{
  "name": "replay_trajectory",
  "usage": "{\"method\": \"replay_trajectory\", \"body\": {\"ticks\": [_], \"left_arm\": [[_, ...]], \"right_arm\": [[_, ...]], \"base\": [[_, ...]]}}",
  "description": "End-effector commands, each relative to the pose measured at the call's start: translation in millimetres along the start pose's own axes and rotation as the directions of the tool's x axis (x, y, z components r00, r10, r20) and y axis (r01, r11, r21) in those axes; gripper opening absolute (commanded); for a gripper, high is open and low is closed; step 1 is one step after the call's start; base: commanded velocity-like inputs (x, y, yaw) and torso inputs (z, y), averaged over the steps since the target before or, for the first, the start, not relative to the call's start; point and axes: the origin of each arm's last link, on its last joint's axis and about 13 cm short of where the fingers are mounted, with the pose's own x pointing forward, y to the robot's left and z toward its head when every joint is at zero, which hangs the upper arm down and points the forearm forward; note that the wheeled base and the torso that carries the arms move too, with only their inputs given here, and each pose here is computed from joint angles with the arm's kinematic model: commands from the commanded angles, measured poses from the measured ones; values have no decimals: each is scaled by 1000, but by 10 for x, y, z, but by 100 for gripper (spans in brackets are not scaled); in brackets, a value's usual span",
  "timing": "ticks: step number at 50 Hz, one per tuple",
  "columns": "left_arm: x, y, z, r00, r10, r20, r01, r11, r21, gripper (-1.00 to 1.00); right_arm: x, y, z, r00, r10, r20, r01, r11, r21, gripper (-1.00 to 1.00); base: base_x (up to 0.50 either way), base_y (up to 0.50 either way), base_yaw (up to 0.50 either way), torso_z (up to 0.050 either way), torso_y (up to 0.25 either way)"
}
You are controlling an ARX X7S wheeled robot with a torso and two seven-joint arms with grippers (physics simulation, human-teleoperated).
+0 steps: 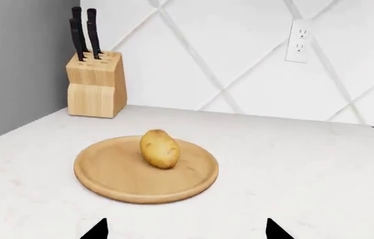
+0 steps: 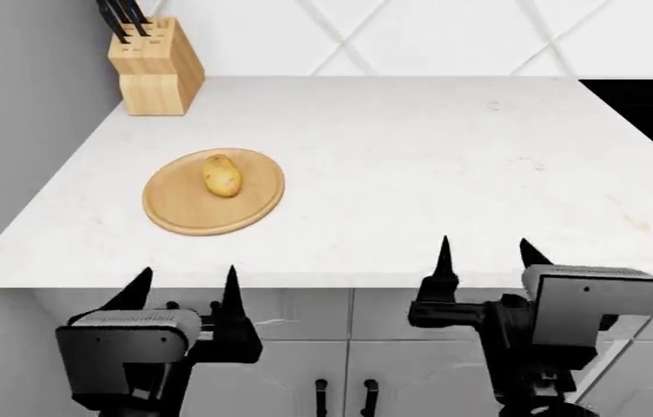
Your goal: Place the potato on the top rack of the oven.
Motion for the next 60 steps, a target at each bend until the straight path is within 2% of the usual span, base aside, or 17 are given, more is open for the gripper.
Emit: {"method": "replay_trajectory", "body": {"ticks": [1, 2, 5, 7, 8, 9, 13, 14, 15, 36, 60], "left_arm": [[-78, -62, 741, 998, -52, 32, 47, 990, 134, 100], [-66, -68, 811, 998, -55, 10, 53, 992, 112, 100], [-32, -45, 997, 995, -90, -50, 95, 990, 108, 100], [42, -26, 1184, 991, -100, -92, 107, 991, 79, 100], [54, -26, 1217, 990, -106, -96, 114, 990, 83, 100], [101, -13, 1258, 991, -89, -104, 102, 986, 129, 100], [200, -27, 1375, 989, -100, -113, 116, 982, 147, 100], [213, -40, 1385, 989, -99, -114, 114, 983, 142, 100], [213, -45, 1377, 989, -97, -115, 113, 984, 140, 100], [187, -43, 1316, 988, -93, -126, 104, 991, 88, 100], [226, -88, 1275, 985, -107, -138, 117, 991, 66, 100]], "right_arm": [[-195, -153, 843, 996, -25, 84, 38, 986, -165, 100], [-223, -138, 882, 998, 39, 55, -31, 988, -152, 100], [-149, -178, 931, 999, 25, 27, -21, 988, -153, 100], [-99, -202, 1058, 999, 20, 31, -15, 988, -152, 100], [-92, -202, 1087, 999, 20, 32, -15, 988, -153, 100], [-74, -209, 1140, 999, 20, 34, -14, 986, -168, 100], [-52, -226, 1259, 1000, 18, 25, -13, 981, -192, 100], [-52, -226, 1266, 1000, 24, 16, -19, 969, -247, 100], [-50, -227, 1268, 1000, 22, 18, -18, 974, -226, 100], [-43, -232, 1238, 999, 54, -7, -54, 970, -236, 100], [-11, -236, 1209, 998, 55, -17, -57, 969, -240, 100]], "base": [[0, 0, 0, 0, 0], [0, 0, 0, 0, 0], [0, 0, 0, 0, 0], [0, 0, 0, 0, 0], [0, 0, 0, 0, 0], [0, 0, 0, 0, 0], [0, 0, 0, 0, 0], [0, 0, 0, 0, 0], [0, 0, 0, 0, 0], [0, 0, 0, 0, 0], [19, 0, 0, 0, 0]]}}
